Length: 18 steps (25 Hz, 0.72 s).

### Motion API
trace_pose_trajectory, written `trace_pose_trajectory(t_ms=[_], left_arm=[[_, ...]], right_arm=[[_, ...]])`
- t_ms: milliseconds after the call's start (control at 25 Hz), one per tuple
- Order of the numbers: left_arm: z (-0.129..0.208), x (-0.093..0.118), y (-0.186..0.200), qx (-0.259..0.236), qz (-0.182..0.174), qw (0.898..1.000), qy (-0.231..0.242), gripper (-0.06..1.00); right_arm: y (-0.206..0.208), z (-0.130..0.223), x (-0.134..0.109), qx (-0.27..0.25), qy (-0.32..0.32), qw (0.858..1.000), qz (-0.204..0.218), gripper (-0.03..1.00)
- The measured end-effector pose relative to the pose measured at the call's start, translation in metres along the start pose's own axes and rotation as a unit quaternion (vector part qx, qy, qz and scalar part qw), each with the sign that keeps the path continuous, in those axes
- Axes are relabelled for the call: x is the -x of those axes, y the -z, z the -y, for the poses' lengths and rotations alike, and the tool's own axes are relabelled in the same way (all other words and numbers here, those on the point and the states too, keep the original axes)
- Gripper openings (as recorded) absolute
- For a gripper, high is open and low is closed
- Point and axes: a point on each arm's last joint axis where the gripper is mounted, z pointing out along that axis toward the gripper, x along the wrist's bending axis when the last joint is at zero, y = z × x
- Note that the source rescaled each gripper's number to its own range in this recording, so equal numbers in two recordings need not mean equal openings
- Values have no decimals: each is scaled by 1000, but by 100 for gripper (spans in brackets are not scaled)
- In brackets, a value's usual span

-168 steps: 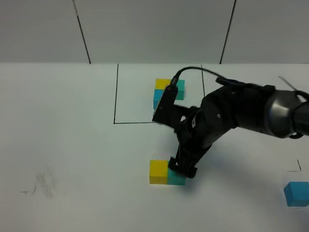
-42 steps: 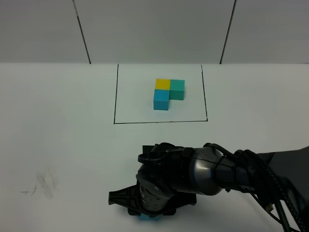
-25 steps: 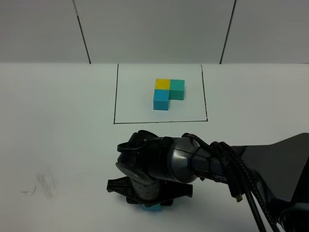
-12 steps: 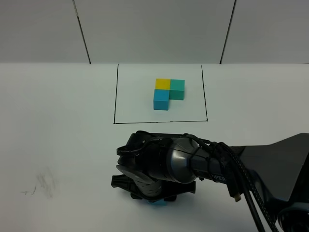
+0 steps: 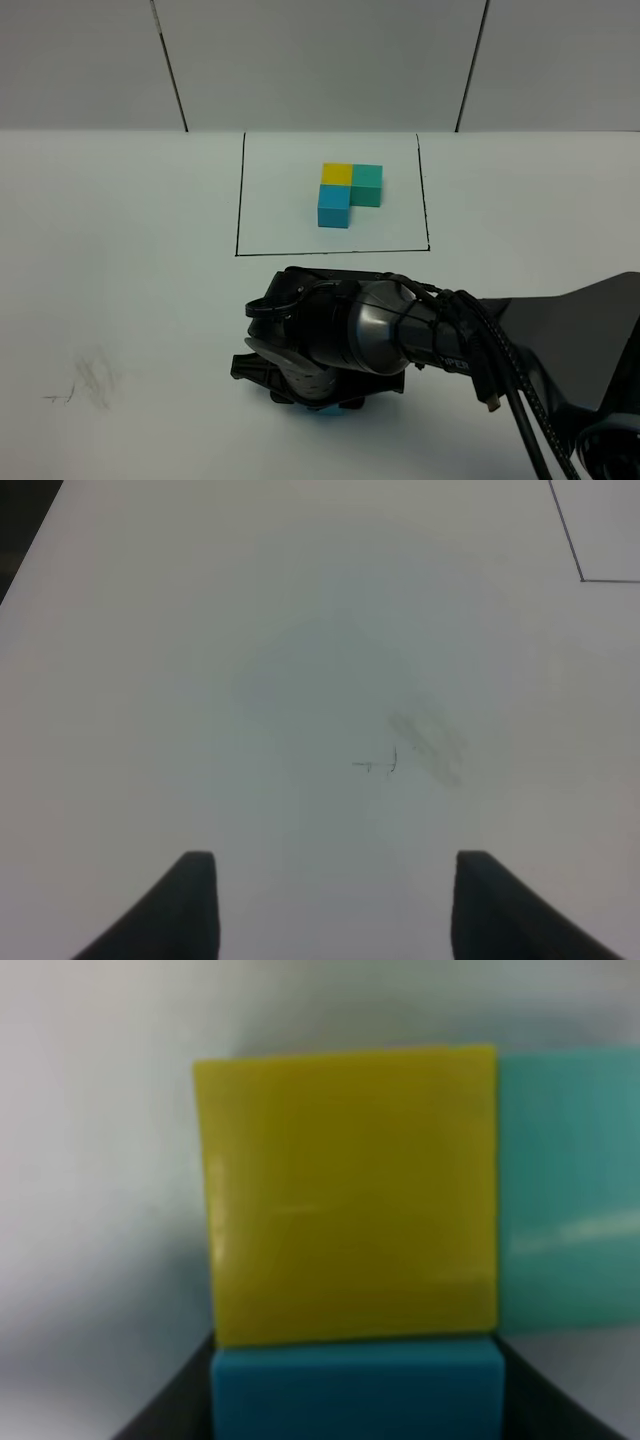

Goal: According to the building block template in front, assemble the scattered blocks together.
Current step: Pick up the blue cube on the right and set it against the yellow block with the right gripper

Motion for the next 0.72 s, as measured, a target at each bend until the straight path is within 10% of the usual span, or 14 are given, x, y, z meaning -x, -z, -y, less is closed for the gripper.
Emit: trace_pose_trajectory(t_ms=[720], left_arm=[[0, 0, 0, 0, 0, 1000, 0, 15]], right_arm=[[0, -1, -4, 5, -3, 1000, -22, 22]])
